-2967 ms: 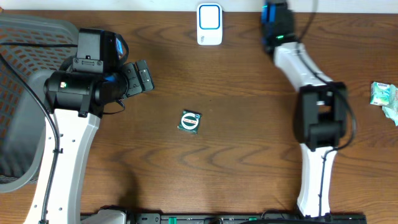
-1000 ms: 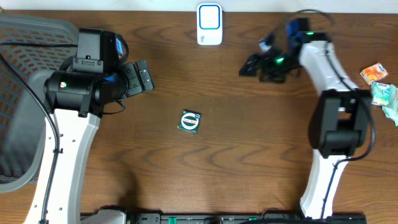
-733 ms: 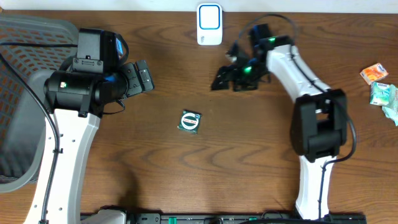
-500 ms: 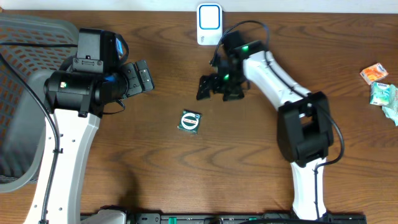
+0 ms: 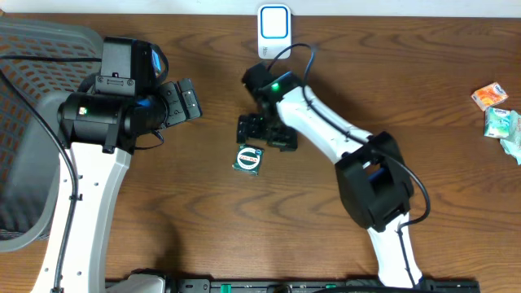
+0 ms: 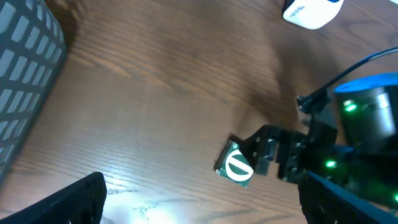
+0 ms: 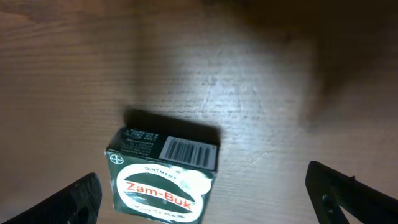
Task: Scan the item barcode
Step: 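Lower the right gripper and grasp the green Zam-Buk tin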
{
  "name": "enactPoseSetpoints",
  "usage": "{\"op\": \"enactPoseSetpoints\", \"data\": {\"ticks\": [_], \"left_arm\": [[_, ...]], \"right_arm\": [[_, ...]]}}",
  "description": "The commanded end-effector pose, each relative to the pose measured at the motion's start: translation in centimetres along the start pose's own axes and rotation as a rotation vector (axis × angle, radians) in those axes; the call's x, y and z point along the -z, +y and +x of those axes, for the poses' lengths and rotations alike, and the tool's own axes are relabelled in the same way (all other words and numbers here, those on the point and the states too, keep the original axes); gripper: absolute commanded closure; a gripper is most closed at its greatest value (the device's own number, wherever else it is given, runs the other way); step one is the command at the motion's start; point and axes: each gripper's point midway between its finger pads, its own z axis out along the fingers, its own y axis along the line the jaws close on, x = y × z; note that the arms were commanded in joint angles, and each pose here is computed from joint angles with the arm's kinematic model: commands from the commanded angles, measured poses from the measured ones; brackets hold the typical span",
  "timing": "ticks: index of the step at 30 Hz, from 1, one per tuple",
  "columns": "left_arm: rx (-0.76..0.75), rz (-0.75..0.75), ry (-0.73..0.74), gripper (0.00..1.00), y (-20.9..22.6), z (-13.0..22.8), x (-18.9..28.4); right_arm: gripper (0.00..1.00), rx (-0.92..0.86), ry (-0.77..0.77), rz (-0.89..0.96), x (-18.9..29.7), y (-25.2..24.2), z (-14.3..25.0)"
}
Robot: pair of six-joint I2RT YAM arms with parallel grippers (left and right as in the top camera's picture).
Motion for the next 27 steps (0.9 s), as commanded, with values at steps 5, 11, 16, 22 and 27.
{"op": "enactPoseSetpoints", "data": {"ticks": [5, 11, 16, 22, 27], "left_arm": [[-0.003, -0.004, -0.012, 0.02, 0.1, -0.4, 0.3], [-0.003, -0.004, -0.012, 0.02, 0.1, -0.4, 0.3], [-0.003, -0.004, -0.012, 0.02, 0.1, -0.4, 0.3], [-0.003, -0.004, -0.012, 0.02, 0.1, -0.4, 0.3], [-0.003, -0.004, -0.012, 0.02, 0.1, -0.4, 0.3]], "right_arm": [[0.01, -0.051, -0.100, 0.063, 0.1, 1.2, 0.5], [0.01, -0.117, -0.168, 0.110, -0.1, 1.6, 0.8], [0.01, -0.101, -0.178, 0.101, -0.3, 2.5, 1.4], [0.01, -0.121, -0.176, 0.124, -1.3, 1.9, 2.0], [0.01, -0.134, -0.166, 0.139, -2.0, 1.2, 2.3]]}}
